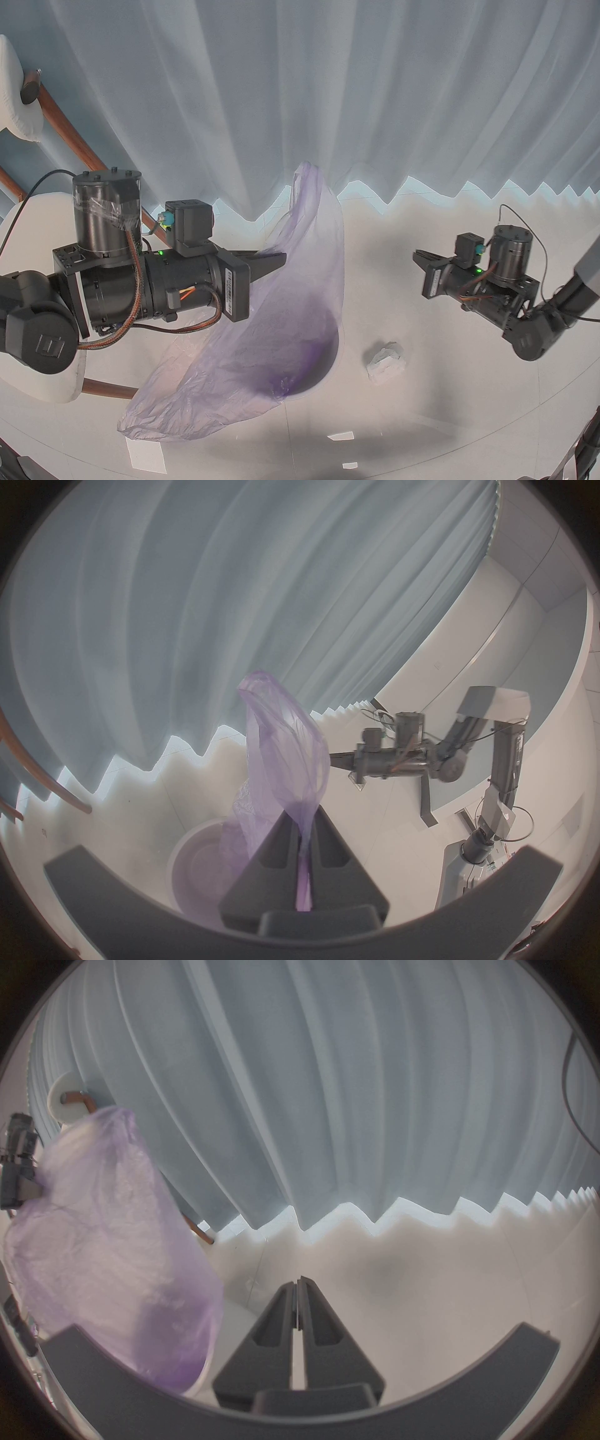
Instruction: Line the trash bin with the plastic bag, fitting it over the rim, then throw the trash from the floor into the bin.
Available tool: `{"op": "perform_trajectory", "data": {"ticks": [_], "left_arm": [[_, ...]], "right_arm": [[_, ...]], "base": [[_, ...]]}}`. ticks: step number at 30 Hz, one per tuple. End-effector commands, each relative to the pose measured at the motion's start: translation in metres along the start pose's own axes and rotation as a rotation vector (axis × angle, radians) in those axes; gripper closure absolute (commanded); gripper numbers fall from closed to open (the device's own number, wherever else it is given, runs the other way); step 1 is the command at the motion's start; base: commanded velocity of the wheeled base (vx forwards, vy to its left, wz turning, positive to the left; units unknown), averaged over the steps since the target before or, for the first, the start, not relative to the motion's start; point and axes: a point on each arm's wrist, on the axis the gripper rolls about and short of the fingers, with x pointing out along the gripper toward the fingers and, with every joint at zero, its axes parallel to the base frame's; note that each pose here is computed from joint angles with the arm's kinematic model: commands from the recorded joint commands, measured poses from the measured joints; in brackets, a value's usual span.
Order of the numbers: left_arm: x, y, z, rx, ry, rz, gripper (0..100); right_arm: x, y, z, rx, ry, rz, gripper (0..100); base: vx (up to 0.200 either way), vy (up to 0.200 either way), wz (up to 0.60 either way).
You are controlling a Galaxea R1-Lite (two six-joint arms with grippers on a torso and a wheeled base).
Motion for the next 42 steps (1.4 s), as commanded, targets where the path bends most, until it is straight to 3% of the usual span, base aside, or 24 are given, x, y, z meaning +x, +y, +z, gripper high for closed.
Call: {"op": "perform_trajectory", "data": {"ticks": [1,9,14,21,27,32,36,39,42], "left_arm": [[0.004,-0.001,0.001,0.009,-0.001,-0.010,100],[0.005,-0.004,0.000,0.012,0.000,-0.019,100],[0.006,-0.003,0.000,0.012,0.001,-0.019,100],[0.010,-0.002,0.001,0.009,0.001,-0.017,100],[0.014,0.001,0.004,0.008,-0.007,-0.009,100],[0.020,0.005,0.005,0.005,-0.009,-0.003,100],[0.026,0.008,0.003,0.002,0.001,0.001,100],[0.032,0.010,0.003,0.001,0.002,0.004,100],[0.038,0.012,0.003,0.001,0.004,0.004,100]], "right_arm": [[0.081,0.029,-0.029,-0.046,-0.041,0.055,100],[0.107,0.044,-0.015,-0.113,-0.139,0.102,100],[0.110,0.071,-0.013,-0.125,-0.164,0.220,100],[0.092,0.135,-0.007,-0.143,-0.184,0.398,100],[0.081,0.174,-0.017,-0.152,-0.167,0.486,100],[0.082,0.180,-0.034,-0.158,-0.122,0.494,100],[0.086,0.171,-0.049,-0.159,-0.080,0.447,100],[0.101,0.132,-0.041,-0.140,-0.094,0.287,100],[0.102,0.099,-0.023,-0.122,-0.128,0.202,100]], "base": [[0.000,0.000,0.00],[0.000,0.000,0.00],[0.000,0.000,0.00],[0.000,0.000,0.00],[0.000,0.000,0.00],[0.000,0.000,0.00],[0.000,0.000,0.00],[0.000,0.000,0.00],[0.000,0.000,0.00]]}}
